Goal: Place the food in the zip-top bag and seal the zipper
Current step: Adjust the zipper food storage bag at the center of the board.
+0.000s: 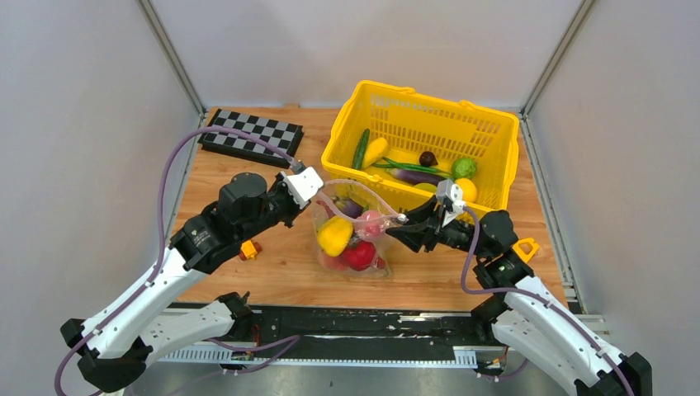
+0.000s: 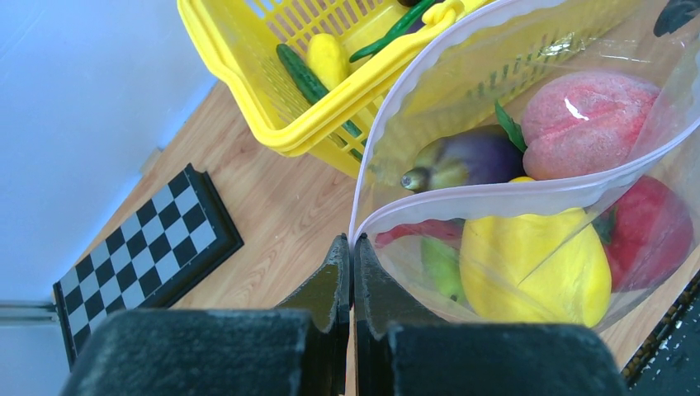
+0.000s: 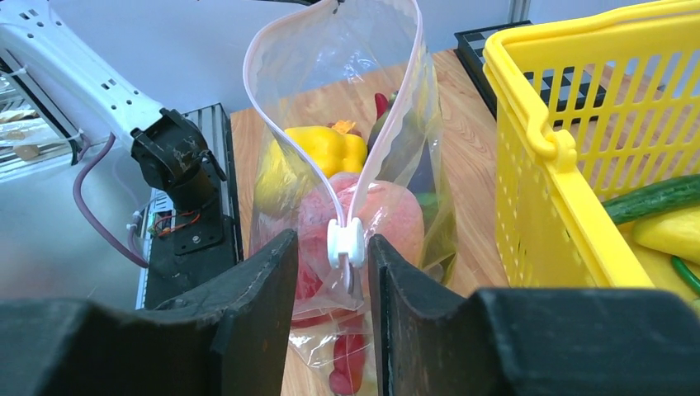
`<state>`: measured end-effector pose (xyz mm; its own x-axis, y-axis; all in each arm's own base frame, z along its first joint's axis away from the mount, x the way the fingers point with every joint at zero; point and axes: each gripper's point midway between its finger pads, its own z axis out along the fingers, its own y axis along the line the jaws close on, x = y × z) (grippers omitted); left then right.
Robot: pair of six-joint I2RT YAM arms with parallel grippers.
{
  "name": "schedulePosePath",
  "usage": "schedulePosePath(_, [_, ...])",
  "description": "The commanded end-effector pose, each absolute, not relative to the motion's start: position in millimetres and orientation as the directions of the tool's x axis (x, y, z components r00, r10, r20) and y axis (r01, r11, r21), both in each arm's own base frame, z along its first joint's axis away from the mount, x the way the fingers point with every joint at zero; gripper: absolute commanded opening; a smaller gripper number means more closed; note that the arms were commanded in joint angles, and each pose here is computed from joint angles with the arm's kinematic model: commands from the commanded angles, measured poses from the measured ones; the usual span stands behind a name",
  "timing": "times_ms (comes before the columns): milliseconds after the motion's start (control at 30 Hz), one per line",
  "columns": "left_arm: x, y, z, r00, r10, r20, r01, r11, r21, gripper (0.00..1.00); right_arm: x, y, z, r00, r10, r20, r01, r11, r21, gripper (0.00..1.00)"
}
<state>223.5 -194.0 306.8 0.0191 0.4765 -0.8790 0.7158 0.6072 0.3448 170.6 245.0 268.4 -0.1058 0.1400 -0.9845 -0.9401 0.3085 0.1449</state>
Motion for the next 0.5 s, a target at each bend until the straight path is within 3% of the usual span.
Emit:
schedulePosePath(0, [226.1,-193.5,323.1,0.053,0.43,-0.901,0.693,0.634,0.343,0.0,163.1,246.7,277.8,-0.057,0.157,-0.986,-0.96,0.264,0.098,0.37])
schedulePosePath(100, [226.9,-192.4,324.0,0.053,0.429,-0.902,0.688,0.639,0.344,0.0,164.0,246.9,271.2,-0.059,0.141,-0.988,-0.959,0.265,0.095,0.36])
schedulePosePath(233, [227.2,-191.1,324.9,0.051,0.428,-0.902,0.682,0.645,0.345,0.0,166.9,249.0,264.4,-0.069,0.134,-0.989,-0.959,0.263,0.102,0.22])
schedulePosePath(367, [226.9,-191.2,324.0,0.049,0.431,-0.901,0.685,0.642,0.344,0.0,170.7,249.0,259.9,-0.069,0.137,-0.988,-0.956,0.275,0.105,0.21])
schedulePosePath(400, [227.0,-191.0,323.7,0.047,0.432,-0.901,0.684,0.643,0.344,0.0,170.4,249.1,260.0,-0.071,0.141,-0.987,-0.956,0.274,0.108,0.22])
schedulePosePath(467, [227.4,-191.1,323.5,0.045,0.432,-0.901,0.683,0.644,0.343,0.0,170.1,248.8,262.3,-0.071,0.147,-0.987,-0.956,0.273,0.109,0.36])
